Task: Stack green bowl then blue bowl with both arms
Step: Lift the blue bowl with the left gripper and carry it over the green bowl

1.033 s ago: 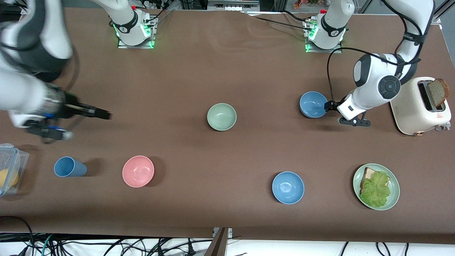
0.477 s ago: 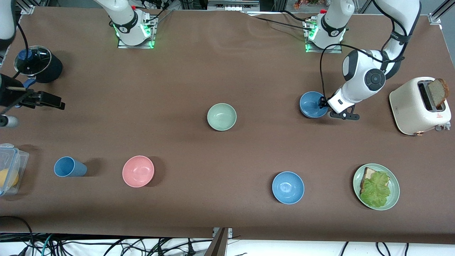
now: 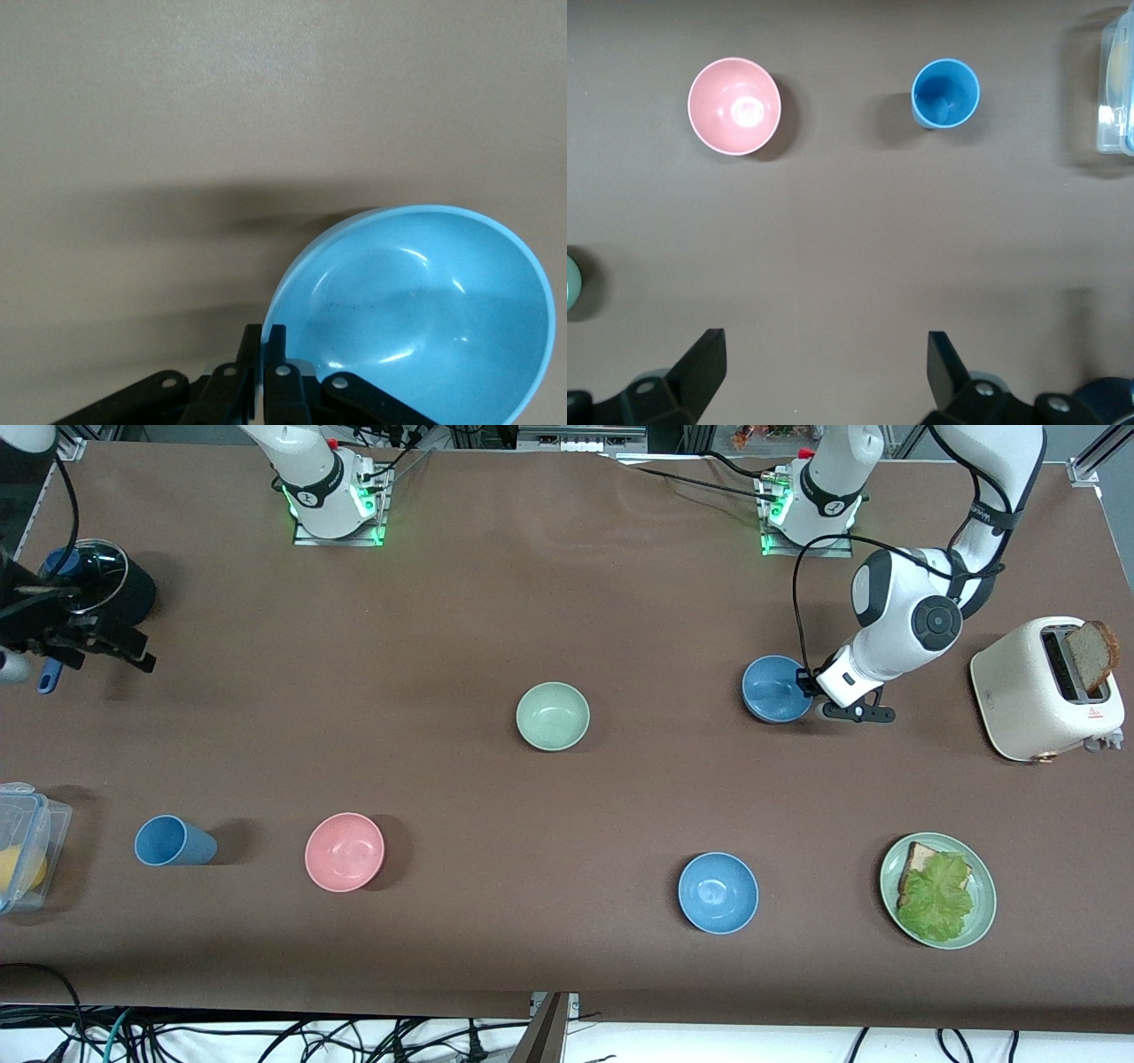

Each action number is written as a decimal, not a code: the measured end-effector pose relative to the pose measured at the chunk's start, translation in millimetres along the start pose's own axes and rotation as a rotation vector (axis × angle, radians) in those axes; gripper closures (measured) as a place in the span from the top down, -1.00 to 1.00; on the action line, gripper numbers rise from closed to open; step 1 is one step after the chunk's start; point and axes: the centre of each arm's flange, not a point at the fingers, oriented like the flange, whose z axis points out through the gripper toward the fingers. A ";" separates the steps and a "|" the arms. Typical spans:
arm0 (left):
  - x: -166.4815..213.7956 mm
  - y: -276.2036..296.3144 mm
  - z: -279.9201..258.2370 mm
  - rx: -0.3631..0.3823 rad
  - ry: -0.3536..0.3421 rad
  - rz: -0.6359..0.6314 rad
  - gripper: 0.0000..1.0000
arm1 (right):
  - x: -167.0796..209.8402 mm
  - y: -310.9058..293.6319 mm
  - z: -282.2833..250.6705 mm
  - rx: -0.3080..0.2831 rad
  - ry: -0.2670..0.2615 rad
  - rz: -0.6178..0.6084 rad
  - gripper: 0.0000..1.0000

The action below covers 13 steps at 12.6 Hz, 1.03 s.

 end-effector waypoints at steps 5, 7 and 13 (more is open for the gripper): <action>37.8 64.1 -80.0 -0.153 -0.021 -0.023 -0.90 | -4.0 -15.6 -3.4 -0.007 -0.025 -0.028 1.00; 53.4 125.3 -124.4 -0.168 0.025 -0.045 -0.90 | -2.0 -13.5 -0.1 -0.007 -0.031 -0.025 1.00; 54.4 312.0 -107.3 -0.160 -0.002 -0.185 -0.90 | -0.9 -12.8 -2.5 -0.007 -0.026 -0.024 1.00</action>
